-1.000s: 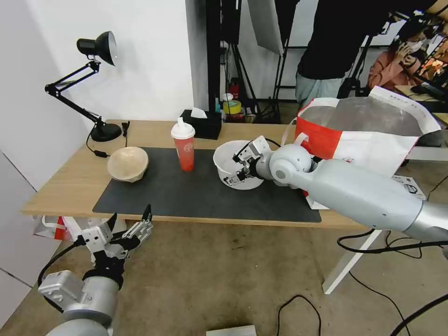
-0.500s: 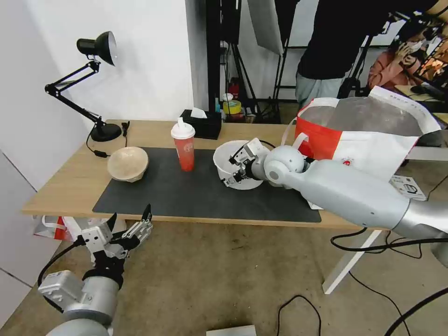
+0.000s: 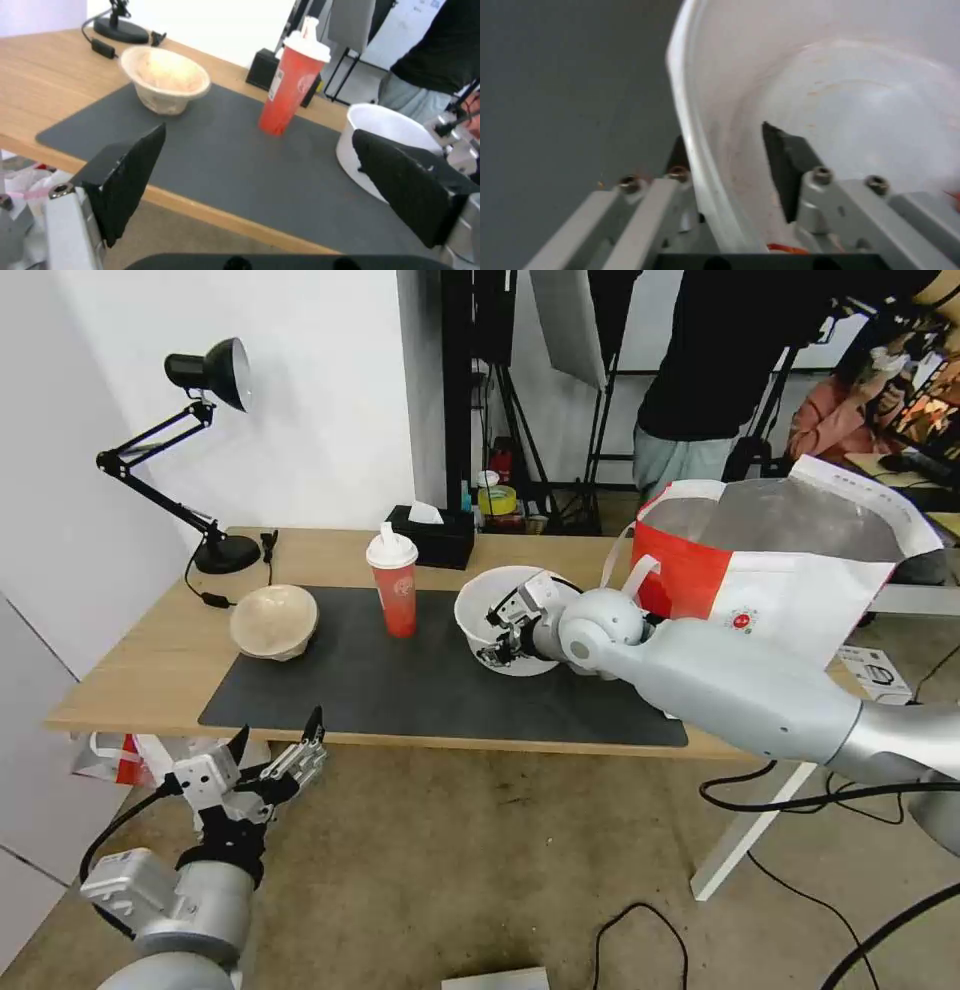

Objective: Pick up the trash from the table and place it into the takeout bag.

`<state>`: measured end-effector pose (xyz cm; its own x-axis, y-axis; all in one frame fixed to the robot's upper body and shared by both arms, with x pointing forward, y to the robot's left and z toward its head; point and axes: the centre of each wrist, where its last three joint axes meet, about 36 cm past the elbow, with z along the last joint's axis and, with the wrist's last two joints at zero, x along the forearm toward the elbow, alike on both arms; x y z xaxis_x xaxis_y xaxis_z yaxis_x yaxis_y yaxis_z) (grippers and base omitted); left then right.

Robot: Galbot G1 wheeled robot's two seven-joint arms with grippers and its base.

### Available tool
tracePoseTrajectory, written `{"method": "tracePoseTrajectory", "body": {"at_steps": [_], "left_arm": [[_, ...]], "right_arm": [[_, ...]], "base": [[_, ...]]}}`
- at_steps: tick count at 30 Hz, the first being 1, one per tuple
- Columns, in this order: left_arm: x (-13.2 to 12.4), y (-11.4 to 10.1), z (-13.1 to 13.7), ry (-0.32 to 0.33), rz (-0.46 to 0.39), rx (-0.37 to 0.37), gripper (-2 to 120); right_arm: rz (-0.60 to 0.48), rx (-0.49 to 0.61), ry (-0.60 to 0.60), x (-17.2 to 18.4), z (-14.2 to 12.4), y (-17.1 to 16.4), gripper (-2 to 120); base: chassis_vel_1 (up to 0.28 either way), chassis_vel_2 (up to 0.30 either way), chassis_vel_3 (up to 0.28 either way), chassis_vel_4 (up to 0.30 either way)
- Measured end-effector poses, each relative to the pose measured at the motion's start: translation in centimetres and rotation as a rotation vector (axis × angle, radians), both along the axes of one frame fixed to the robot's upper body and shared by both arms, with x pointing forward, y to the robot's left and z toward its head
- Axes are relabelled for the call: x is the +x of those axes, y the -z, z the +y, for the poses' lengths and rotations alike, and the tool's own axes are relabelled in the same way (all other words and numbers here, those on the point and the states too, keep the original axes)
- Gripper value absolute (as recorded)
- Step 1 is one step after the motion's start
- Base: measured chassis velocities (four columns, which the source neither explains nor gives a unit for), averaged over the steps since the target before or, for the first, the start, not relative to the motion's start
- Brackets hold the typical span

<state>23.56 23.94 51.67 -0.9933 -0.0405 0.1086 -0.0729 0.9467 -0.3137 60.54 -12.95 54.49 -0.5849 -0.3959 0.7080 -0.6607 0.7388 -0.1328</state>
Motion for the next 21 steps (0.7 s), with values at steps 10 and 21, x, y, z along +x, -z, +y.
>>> {"method": "tracePoseTrajectory", "body": {"at_steps": [10, 21], "left_arm": [[0.1, -0.1, 0.1, -0.005, -0.008, 0.004, 100], [0.2, -0.2, 0.2, -0.011, -0.015, 0.014, 100]], "right_arm": [[0.019, 0.001, 0.013, 0.0, -0.1, 1.0, 0], [0.006, 0.017, 0.002, 0.6, 0.6, -0.9, 0]], "base": [[0.0, 0.0, 0.0, 0.0], [0.0, 0.0, 0.0, 0.0]]}}
